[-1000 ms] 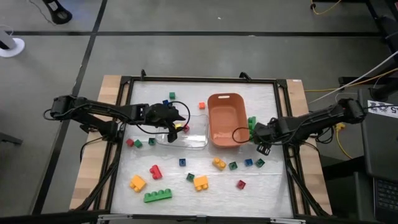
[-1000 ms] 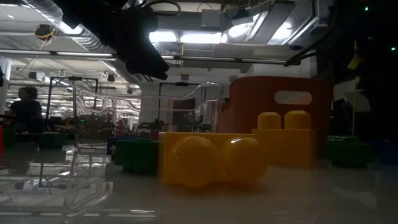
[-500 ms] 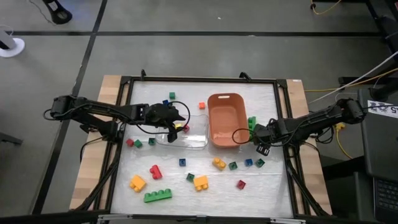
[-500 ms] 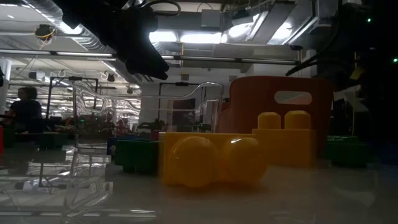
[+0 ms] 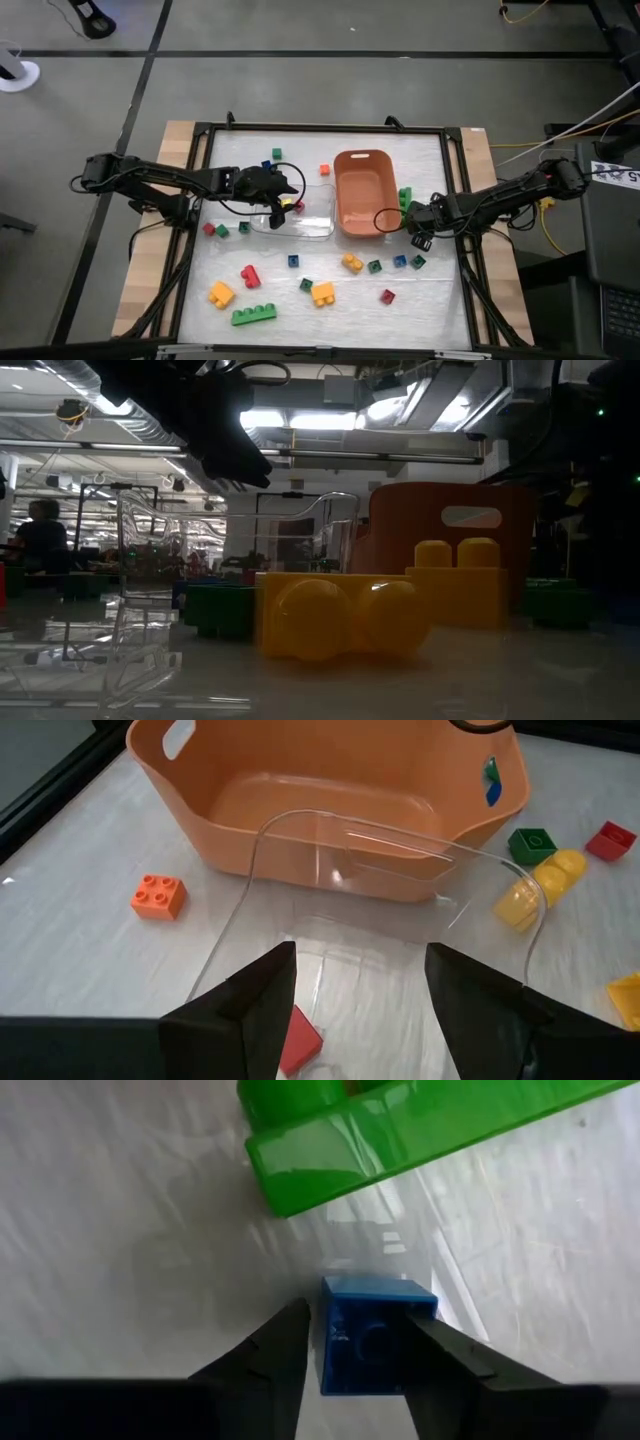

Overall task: Sort blocks by size
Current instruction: Put the small blue game piece into the transparent bin

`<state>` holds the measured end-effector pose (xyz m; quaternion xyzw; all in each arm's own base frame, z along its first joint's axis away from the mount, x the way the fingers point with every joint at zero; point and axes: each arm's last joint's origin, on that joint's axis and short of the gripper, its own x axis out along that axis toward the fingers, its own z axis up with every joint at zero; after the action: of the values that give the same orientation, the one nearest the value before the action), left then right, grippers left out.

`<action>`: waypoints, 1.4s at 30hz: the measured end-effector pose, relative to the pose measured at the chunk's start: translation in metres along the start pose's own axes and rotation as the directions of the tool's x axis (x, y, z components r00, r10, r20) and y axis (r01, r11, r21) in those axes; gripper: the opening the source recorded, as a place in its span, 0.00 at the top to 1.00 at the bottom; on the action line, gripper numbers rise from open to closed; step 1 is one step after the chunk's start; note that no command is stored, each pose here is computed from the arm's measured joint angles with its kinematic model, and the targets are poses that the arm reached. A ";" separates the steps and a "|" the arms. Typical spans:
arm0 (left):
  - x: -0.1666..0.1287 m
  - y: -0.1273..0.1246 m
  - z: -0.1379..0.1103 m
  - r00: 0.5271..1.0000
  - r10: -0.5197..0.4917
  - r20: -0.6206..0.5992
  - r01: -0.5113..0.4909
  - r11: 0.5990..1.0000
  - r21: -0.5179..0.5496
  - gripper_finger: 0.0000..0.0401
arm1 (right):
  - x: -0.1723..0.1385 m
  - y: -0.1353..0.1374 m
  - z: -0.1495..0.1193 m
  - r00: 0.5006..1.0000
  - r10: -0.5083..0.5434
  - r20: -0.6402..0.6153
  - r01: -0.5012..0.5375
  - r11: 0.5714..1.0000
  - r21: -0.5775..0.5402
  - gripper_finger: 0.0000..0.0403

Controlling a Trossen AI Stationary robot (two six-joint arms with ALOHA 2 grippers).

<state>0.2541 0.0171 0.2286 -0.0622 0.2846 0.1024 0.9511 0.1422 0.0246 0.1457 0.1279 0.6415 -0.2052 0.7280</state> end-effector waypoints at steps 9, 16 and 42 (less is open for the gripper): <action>0.000 0.000 0.000 1.000 -0.001 0.005 0.001 1.000 -0.001 0.48 | -0.003 0.002 0.001 0.998 0.054 -0.036 -0.054 0.999 0.002 0.80; 0.000 0.000 0.000 1.000 -0.001 0.005 0.001 1.000 -0.001 0.48 | -0.022 0.012 0.009 0.969 0.220 -0.117 -0.228 0.972 -0.059 0.79; -0.039 0.000 0.017 0.988 -0.029 0.153 0.024 0.999 0.034 0.48 | -0.115 0.065 0.097 0.541 0.668 0.511 -0.313 0.724 -0.615 0.78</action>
<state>0.2312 0.0140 0.2641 -0.0428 0.2113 0.0895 0.9724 0.2477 0.0540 0.2678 0.0462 0.2759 0.1378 0.9501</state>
